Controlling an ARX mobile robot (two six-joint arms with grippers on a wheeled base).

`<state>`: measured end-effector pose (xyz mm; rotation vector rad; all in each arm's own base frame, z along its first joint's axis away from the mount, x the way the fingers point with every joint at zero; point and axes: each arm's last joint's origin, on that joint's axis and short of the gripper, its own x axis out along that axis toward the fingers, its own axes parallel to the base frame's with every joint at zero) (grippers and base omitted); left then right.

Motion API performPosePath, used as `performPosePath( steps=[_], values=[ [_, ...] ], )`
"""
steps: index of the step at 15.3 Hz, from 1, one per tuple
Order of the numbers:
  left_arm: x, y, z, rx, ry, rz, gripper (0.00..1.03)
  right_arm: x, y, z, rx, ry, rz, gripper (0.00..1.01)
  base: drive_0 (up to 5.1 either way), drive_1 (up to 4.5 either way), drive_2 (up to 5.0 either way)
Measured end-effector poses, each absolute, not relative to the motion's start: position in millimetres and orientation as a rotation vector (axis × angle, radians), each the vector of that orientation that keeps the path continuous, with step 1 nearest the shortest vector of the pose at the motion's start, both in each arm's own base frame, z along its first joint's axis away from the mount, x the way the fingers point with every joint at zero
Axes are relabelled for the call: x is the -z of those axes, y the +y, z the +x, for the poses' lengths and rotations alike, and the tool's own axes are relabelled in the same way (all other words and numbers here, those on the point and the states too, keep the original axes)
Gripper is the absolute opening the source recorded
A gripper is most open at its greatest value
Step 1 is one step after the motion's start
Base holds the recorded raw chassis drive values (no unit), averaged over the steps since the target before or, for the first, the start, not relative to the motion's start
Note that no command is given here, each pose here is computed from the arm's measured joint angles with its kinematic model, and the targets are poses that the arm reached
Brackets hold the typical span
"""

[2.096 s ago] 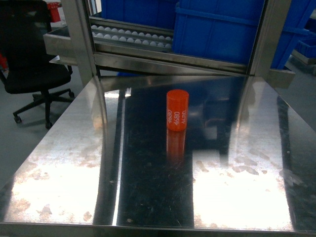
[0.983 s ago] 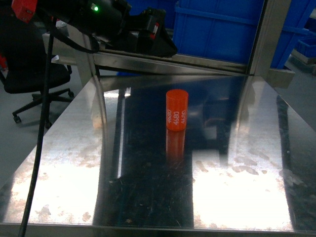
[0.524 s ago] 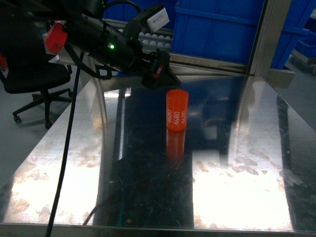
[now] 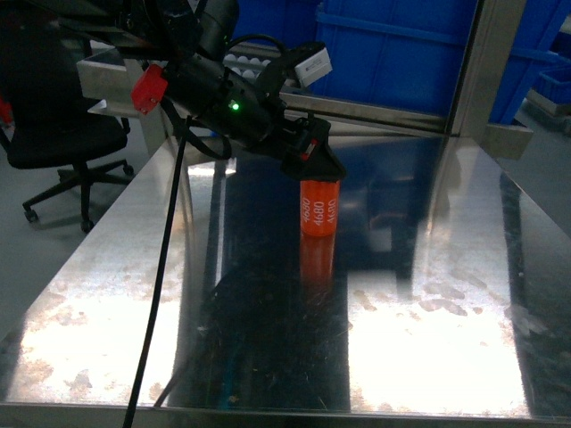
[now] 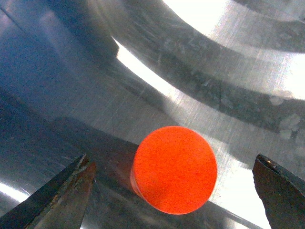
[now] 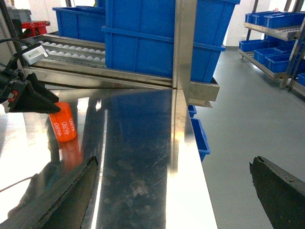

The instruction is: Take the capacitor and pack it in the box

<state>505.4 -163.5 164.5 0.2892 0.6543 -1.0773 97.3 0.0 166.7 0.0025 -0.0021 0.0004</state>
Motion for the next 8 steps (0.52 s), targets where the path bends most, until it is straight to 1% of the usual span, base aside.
performPosePath(
  steps=[2,4,8],
  values=[
    [-159,-165,514,1.077,0.684,0.330,0.98,-167,0,97,0.000,-0.002,0.003,0.98,0.0,0.00,0.0],
    [-151,-170,518,1.100,0.717,0.354,0.98,-167,0,97,0.000,-0.002,0.003,0.98,0.0,0.00,0.0],
    [-146,-184,524,1.140,0.749,0.375,0.98,-167,0,97,0.000,-0.002,0.002,0.98,0.0,0.00,0.0]
  ],
)
